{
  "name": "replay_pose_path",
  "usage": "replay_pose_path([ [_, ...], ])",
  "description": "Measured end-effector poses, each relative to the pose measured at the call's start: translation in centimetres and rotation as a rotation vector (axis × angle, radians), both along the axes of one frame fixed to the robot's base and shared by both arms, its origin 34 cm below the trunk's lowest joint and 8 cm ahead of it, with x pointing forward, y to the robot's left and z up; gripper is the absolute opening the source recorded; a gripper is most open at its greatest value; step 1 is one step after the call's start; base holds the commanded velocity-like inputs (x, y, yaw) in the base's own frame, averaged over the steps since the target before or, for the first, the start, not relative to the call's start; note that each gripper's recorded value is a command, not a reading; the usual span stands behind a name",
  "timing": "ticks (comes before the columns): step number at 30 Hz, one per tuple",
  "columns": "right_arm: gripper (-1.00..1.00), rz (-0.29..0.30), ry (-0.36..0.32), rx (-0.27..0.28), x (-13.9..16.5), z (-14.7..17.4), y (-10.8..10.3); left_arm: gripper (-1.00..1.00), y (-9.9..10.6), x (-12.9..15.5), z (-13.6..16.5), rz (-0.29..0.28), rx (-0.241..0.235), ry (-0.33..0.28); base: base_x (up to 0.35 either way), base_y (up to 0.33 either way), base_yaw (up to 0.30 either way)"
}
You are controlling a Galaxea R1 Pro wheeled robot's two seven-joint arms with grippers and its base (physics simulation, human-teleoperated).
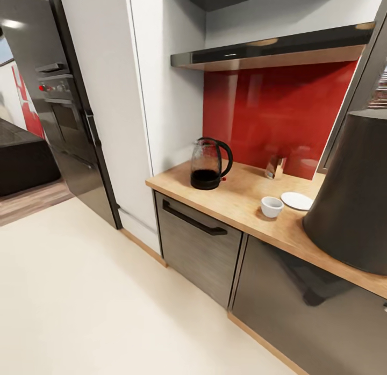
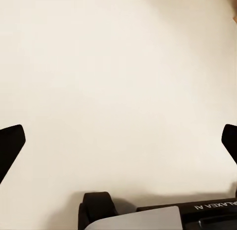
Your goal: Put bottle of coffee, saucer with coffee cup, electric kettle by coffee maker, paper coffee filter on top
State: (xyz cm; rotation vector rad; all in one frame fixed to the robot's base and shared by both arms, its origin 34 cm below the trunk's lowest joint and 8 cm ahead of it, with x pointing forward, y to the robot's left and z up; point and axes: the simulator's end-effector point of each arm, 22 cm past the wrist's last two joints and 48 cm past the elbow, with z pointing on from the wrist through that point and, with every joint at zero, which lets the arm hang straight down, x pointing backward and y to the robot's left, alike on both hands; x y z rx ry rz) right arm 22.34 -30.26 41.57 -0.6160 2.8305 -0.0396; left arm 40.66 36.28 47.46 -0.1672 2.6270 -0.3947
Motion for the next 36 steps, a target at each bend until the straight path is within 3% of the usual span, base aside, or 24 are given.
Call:
replay_pose_path([
  [3,1.0,-0.002,-0.017,0.005,0.9,0.1,0.2,1.0,0.0,0.0,0.0,0.001,0.002,0.001,0.009,0.014,0.0],
  [5,1.0,-0.02,-0.095,0.03,4.6,0.6,1.5,1.0,0.0,0.0,0.0,0.001,0.002,0.001,0.002,0.003,0.0],
  [6,1.0,-0.05,-0.174,0.067,8.2,1.5,3.2,1.0,-0.4,0.0,-0.1,0.0,-0.002,0.001,0.0,0.0,0.0],
  [7,1.0,-0.045,-0.333,0.127,15.4,4.3,6.1,1.0,-0.5,0.0,-0.1,0.001,-0.003,0.001,0.0,0.0,0.0],
  [9,1.0,-0.043,-0.434,0.172,19.6,6.7,8.3,1.0,-0.6,0.0,-0.1,0.0,-0.004,0.001,0.0,0.0,0.0],
  [11,1.0,-0.036,-0.602,0.239,26.2,12.0,11.2,1.0,-1.0,0.2,-0.1,-0.001,-0.009,-0.004,0.0,0.0,0.0],
  [15,1.0,-0.033,-0.724,0.282,31.6,17.8,13.4,1.0,-1.2,0.3,-0.1,-0.001,-0.013,-0.006,0.0,0.0,0.0],
  [19,1.0,-0.033,-0.805,0.304,35.6,23.8,14.7,1.0,-1.7,0.4,-0.2,-0.002,-0.019,-0.007,0.0,0.0,0.0],
  [24,1.0,-0.035,-0.921,0.354,38.9,32.0,16.7,1.0,-2.1,0.4,-0.2,-0.003,-0.024,-0.007,0.0,0.0,0.0],
  [34,1.0,-0.042,-1.092,0.44,44.6,43.7,20.0,1.0,-2.5,0.4,-0.3,-0.002,-0.031,-0.007,0.0,0.0,0.0],
  [36,1.0,-0.031,-1.157,0.446,48.7,49.8,20.8,1.0,-3.1,0.6,-0.2,0.017,-0.045,-0.014,0.0,0.0,0.0],
])
